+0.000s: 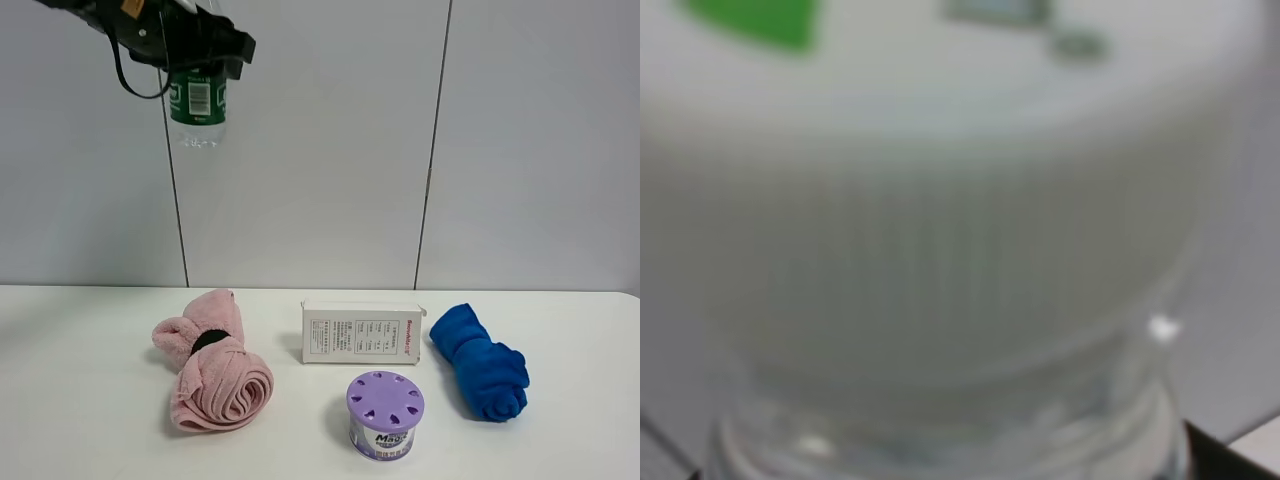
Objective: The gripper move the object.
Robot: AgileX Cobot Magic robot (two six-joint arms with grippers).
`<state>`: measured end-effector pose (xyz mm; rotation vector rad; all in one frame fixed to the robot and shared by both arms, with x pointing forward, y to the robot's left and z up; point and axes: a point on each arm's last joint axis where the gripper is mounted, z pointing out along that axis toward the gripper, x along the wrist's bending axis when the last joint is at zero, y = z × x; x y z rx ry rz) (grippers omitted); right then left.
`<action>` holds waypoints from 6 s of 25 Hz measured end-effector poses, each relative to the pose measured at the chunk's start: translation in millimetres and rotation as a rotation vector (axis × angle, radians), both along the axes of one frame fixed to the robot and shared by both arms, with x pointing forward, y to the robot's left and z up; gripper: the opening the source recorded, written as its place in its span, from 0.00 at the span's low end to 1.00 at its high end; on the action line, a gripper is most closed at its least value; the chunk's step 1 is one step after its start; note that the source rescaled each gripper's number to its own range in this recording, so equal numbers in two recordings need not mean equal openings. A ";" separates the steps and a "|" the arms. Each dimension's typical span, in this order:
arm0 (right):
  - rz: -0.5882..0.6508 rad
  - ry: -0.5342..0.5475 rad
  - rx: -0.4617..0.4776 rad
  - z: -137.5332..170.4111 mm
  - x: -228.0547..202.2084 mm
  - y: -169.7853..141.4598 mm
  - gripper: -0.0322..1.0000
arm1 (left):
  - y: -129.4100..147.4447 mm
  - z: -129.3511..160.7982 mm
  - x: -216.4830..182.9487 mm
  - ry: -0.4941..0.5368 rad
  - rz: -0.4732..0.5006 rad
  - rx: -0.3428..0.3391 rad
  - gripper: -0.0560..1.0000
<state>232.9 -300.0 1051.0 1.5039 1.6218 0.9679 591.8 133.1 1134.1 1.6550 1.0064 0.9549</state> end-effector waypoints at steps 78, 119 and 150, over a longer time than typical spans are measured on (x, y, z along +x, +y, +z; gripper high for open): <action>0.000 0.000 0.000 0.0 0.0 0.0 1.00 | 124.7 -235.5 -67.5 0.181 -0.031 -0.129 0.54; 0.000 0.000 0.000 0.0 0.0 0.0 1.00 | 181.3 9.2 -182.9 0.196 0.583 -0.119 1.00; 0.000 0.000 0.000 0.0 0.0 0.0 1.00 | 159.3 -76.8 -367.8 0.335 0.249 -0.116 0.99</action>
